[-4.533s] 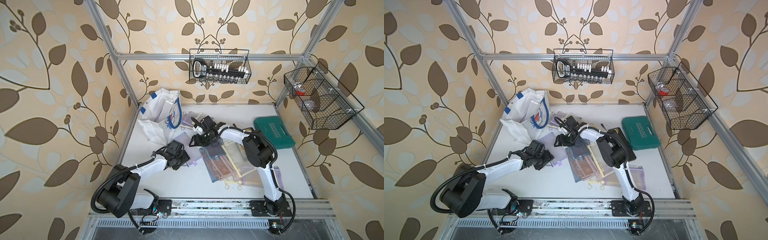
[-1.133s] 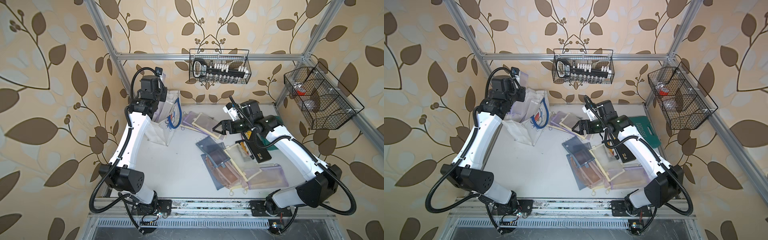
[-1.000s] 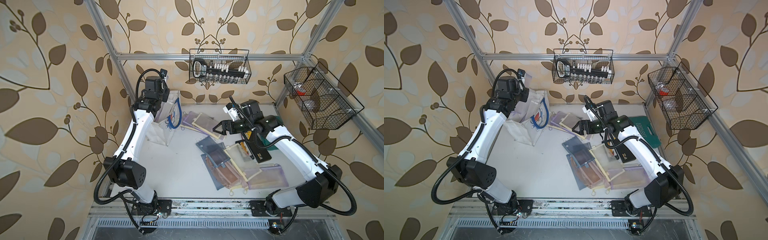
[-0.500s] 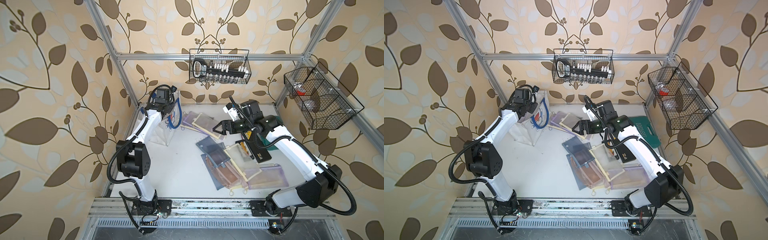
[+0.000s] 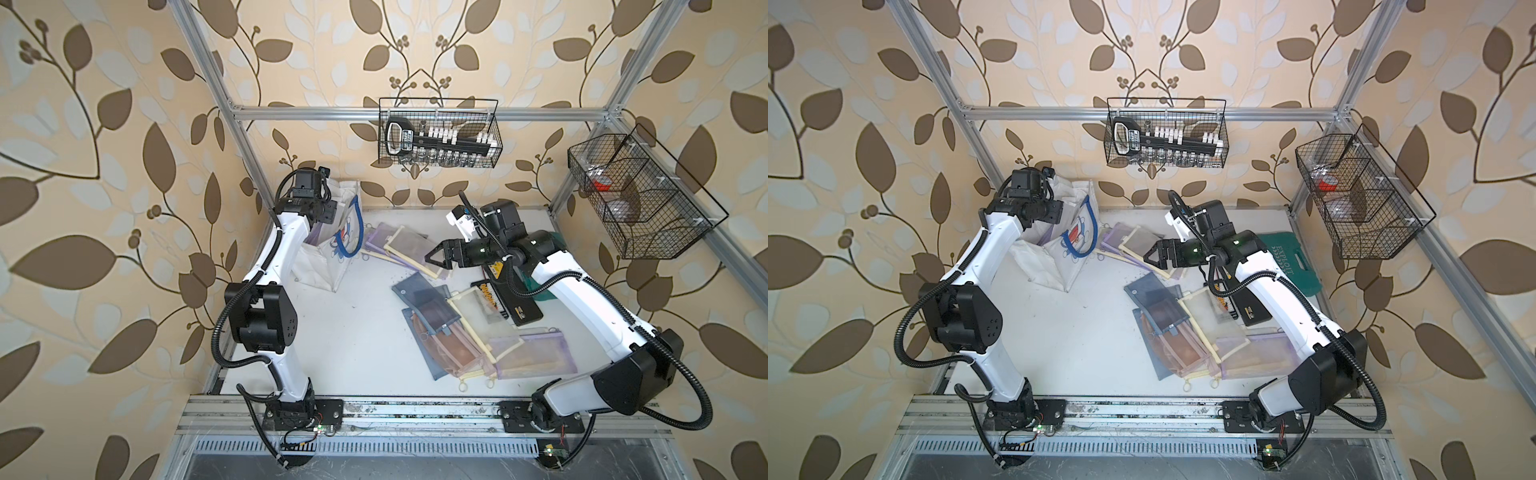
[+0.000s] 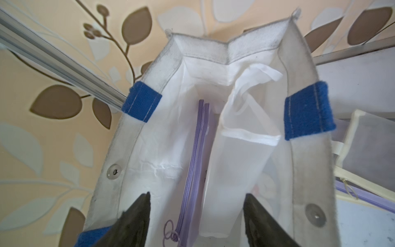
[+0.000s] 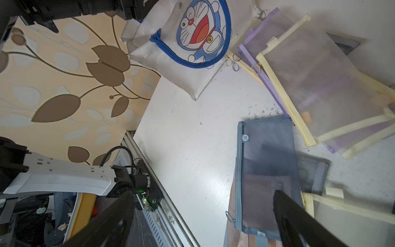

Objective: Put the pencil pouch into the canvas bag
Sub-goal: Place the pencil pouch in the canvas bag, then pick up the pencil pouch.

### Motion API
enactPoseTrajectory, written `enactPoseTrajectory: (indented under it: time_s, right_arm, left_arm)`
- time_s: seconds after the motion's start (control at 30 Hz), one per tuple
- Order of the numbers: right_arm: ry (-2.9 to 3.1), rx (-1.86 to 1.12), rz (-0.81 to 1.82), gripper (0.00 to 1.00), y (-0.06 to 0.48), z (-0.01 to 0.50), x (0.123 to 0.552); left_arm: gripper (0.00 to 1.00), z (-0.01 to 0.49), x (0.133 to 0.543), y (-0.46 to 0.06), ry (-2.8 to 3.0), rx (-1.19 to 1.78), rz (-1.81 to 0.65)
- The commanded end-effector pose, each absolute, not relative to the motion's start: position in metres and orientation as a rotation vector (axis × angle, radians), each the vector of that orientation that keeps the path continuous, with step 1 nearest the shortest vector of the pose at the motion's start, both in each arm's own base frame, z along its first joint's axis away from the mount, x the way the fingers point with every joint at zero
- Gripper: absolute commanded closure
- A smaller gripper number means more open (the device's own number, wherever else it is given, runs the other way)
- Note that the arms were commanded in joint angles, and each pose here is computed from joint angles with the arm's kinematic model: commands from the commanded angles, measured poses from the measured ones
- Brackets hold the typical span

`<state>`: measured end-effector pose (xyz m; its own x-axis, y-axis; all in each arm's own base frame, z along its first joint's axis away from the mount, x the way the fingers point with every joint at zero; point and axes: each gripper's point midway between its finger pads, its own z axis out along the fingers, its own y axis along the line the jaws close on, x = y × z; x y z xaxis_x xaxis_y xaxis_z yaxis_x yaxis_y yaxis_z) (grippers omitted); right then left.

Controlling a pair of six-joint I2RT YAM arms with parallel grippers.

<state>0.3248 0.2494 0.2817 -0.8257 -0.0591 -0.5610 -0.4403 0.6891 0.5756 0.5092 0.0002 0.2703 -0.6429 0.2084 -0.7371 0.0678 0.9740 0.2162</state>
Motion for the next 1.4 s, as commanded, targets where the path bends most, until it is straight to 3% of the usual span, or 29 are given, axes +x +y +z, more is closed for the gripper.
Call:
enactPoseTrajectory:
  time_s: [0.0, 0.17, 0.33, 0.5, 0.77, 1.0, 1.37]
  right_arm:
    - [2.385, -0.368, 0.98, 0.01, 0.248, 0.28, 0.327]
    - [2.431, -0.342, 0.942, 0.01, 0.242, 0.263, 0.326]
    - [2.533, -0.296, 0.897, 0.01, 0.231, 0.225, 0.322]
    - [2.637, -0.196, 0.901, 0.01, 0.213, 0.179, 0.314]
    - [2.752, -0.077, 0.89, 0.01, 0.188, 0.121, 0.298]
    - [2.797, -0.075, 0.894, 0.02, 0.187, 0.091, 0.295]
    - [2.847, -0.125, 0.894, 0.08, 0.198, 0.063, 0.319]
  left_arm:
    - [0.24, 0.319, 0.481, -0.016, 2.208, 0.14, 0.09]
    - [0.2, 0.343, 0.44, -0.045, 2.183, 0.112, -0.057]
    - [0.13, 0.334, 0.379, -0.101, 2.232, 0.11, -0.261]
    - [0.07, 0.279, 0.313, -0.167, 2.387, 0.102, -0.469]
    - [0.11, 0.191, 0.243, -0.247, 2.59, 0.025, -0.746]
    - [0.22, 0.145, 0.24, -0.282, 2.674, -0.135, -0.837]
    - [0.19, 0.086, 0.271, -0.272, 2.689, -0.548, -0.946]
